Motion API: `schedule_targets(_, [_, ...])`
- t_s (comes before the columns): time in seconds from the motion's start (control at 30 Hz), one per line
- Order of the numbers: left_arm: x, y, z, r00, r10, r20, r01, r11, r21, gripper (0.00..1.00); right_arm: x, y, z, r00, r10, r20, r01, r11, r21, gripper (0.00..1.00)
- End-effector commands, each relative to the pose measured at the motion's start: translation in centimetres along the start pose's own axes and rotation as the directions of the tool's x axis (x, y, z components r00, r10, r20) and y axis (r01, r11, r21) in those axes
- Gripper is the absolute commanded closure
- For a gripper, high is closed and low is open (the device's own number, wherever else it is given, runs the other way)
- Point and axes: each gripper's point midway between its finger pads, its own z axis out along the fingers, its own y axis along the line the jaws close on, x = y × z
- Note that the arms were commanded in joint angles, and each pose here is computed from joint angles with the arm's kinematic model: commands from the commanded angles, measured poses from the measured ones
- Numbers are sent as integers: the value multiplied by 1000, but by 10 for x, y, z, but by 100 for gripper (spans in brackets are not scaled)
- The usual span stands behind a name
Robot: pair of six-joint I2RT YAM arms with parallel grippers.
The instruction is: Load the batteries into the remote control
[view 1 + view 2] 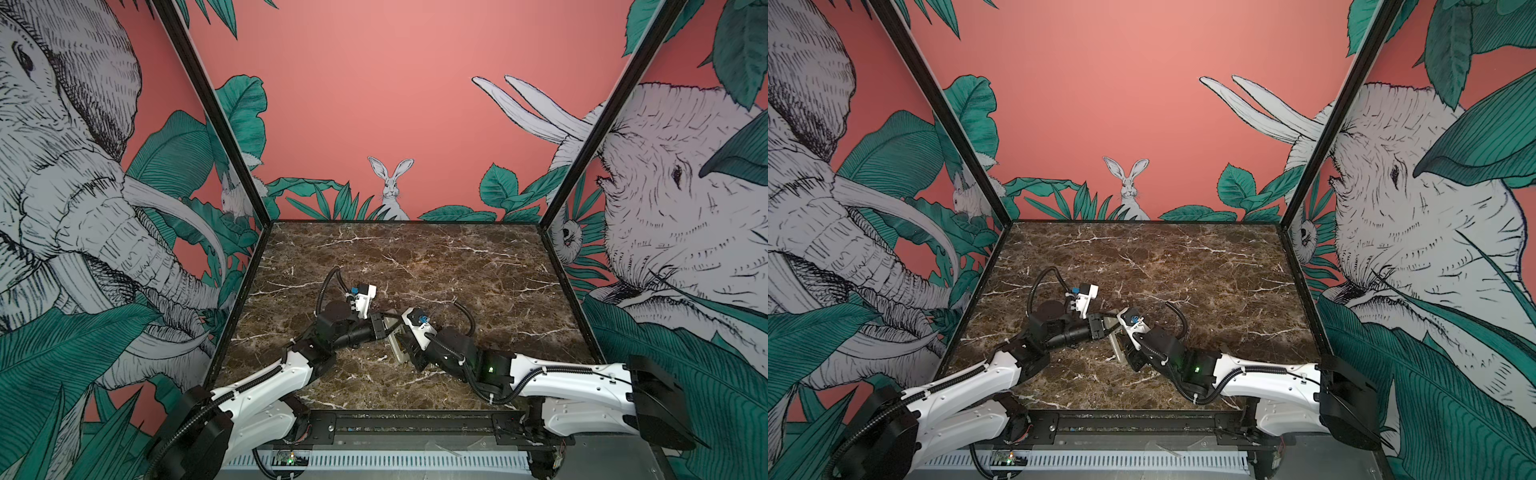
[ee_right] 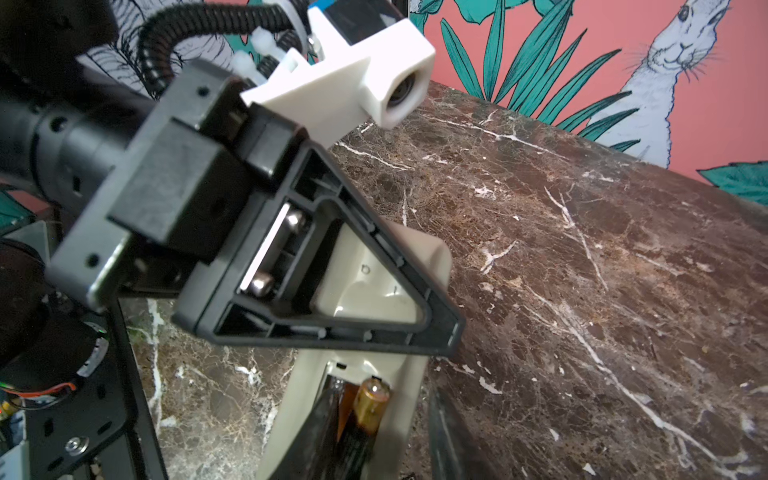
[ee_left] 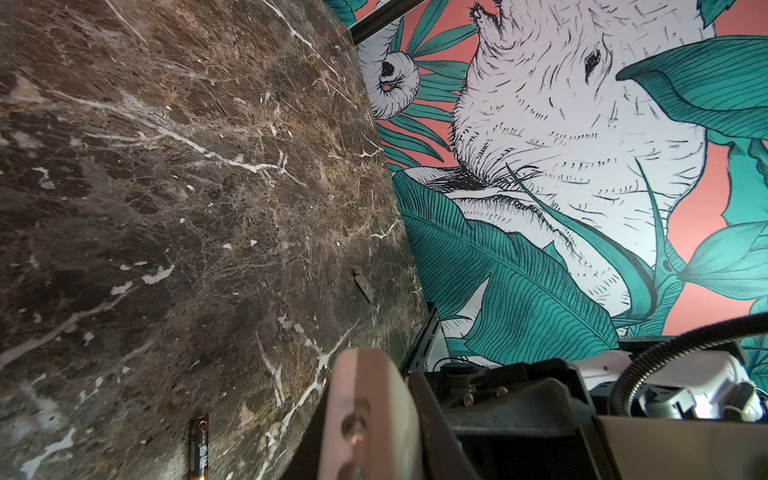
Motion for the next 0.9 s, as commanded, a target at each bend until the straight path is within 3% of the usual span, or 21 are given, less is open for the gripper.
schedule_targets(0.0, [-11,-26,-3,998,59,30,-61,996,67,100,-6,-1,-5,1000,-24,14,24,1000,3,56])
schedule_targets(0.3, [-5,-21,-6,997,77,12,-78,996,46,100,-23,5,-25,997,-70,46,71,997,-36,37])
schedule_targets(0.53, [4,-22,-8,993,112,-47,-111,993,37,100,-29,13,-48,989,-145,24,147,984,-102,35])
schedule_targets(0.87, [30,-41,-12,962,158,-221,-134,984,120,100,-10,29,-80,883,-460,-97,426,870,-250,37])
